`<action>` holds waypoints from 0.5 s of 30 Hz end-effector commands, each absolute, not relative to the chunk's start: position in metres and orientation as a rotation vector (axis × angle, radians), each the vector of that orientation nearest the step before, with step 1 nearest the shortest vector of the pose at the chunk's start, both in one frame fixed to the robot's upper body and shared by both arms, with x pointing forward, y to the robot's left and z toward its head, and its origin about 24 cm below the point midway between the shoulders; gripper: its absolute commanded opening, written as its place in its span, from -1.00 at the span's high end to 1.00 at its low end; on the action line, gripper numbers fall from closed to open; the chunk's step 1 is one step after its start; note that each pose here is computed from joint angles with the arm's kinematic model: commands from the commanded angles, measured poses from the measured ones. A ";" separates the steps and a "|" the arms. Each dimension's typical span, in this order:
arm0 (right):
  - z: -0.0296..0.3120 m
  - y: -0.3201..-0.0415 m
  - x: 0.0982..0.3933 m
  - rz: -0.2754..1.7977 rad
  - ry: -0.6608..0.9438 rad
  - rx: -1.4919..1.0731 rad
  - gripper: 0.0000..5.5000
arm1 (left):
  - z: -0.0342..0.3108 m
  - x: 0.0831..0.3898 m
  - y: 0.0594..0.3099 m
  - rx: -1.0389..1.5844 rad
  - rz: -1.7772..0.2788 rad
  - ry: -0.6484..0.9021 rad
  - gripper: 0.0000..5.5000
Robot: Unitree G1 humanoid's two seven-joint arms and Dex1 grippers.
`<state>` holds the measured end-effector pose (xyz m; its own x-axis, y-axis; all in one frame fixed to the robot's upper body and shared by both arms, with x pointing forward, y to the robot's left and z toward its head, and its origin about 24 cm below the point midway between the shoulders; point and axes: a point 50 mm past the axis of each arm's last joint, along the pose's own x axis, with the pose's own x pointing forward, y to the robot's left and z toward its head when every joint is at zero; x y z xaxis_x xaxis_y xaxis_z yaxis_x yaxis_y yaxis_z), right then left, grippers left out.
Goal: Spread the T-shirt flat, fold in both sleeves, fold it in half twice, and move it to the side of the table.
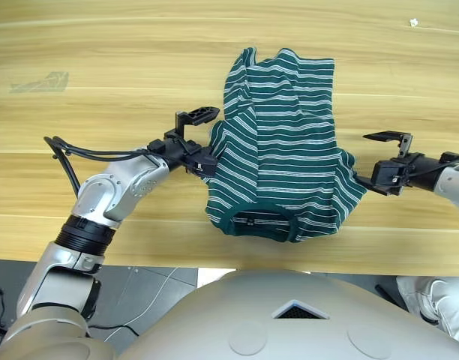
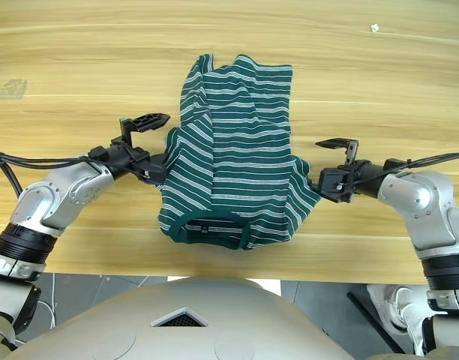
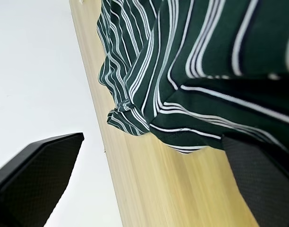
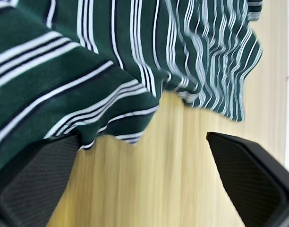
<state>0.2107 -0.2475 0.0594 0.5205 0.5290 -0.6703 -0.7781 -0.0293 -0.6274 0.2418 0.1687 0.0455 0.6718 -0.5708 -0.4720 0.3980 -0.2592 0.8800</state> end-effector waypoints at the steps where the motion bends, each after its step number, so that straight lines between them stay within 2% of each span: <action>1: 0.039 -0.246 0.200 1.118 0.321 -1.195 -0.79 | 0.031 0.231 0.173 1.610 -0.999 -0.076 -0.96; 11: 0.029 -0.260 0.199 1.095 0.392 -1.219 -0.79 | 0.018 0.219 0.182 1.604 -1.031 -0.016 -0.96; 15: 0.034 -0.285 0.213 0.983 0.437 -1.226 -0.79 | 0.019 0.220 0.221 1.686 -0.946 0.089 -0.96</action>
